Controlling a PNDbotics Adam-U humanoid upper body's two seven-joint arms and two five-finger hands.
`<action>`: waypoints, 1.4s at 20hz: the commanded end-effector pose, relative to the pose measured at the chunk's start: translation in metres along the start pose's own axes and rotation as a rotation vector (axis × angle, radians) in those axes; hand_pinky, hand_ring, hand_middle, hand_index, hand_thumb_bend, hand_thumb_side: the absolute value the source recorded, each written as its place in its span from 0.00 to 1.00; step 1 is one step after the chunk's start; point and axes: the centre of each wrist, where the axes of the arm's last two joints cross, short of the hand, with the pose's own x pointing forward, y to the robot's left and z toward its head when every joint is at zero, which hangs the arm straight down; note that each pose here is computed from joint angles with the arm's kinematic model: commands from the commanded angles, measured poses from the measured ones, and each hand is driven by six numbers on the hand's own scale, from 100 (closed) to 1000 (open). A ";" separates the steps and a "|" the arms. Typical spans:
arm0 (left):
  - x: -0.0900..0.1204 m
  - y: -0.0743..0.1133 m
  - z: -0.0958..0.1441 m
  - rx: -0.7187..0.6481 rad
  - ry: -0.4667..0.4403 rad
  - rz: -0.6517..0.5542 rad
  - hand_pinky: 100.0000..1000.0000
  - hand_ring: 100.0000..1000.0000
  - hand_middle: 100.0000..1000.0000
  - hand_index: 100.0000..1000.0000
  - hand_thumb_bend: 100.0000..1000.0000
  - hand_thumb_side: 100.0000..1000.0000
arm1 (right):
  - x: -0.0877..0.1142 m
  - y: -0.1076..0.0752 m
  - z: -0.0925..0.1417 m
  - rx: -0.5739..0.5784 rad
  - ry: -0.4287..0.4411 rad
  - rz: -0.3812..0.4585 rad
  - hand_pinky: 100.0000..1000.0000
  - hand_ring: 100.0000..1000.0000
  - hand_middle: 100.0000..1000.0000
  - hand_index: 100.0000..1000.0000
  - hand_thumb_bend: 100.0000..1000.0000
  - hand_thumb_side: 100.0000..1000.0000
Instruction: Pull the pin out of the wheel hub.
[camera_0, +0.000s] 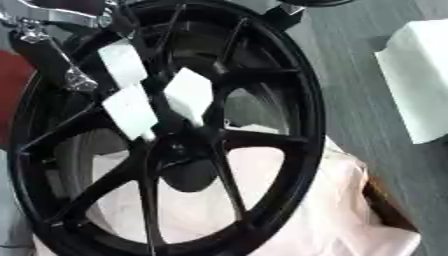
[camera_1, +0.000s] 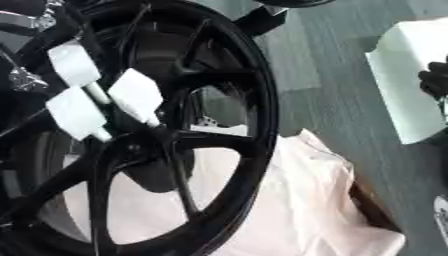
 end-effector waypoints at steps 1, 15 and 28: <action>-0.001 0.007 0.006 -0.090 -0.060 -0.091 0.79 0.74 0.57 0.70 0.10 0.00 | 0.006 -0.003 -0.004 0.004 -0.023 0.007 0.82 0.76 0.70 0.81 0.00 0.59; 0.000 0.036 0.028 0.060 -0.059 -0.028 0.72 0.59 0.31 0.40 0.00 0.07 | 0.005 -0.003 -0.002 -0.001 -0.010 0.005 0.82 0.76 0.70 0.82 0.00 0.60; -0.037 0.057 0.091 0.374 0.118 0.102 0.72 0.57 0.27 0.36 0.00 0.12 | 0.005 -0.006 -0.001 -0.005 -0.008 0.015 0.82 0.76 0.71 0.82 0.00 0.59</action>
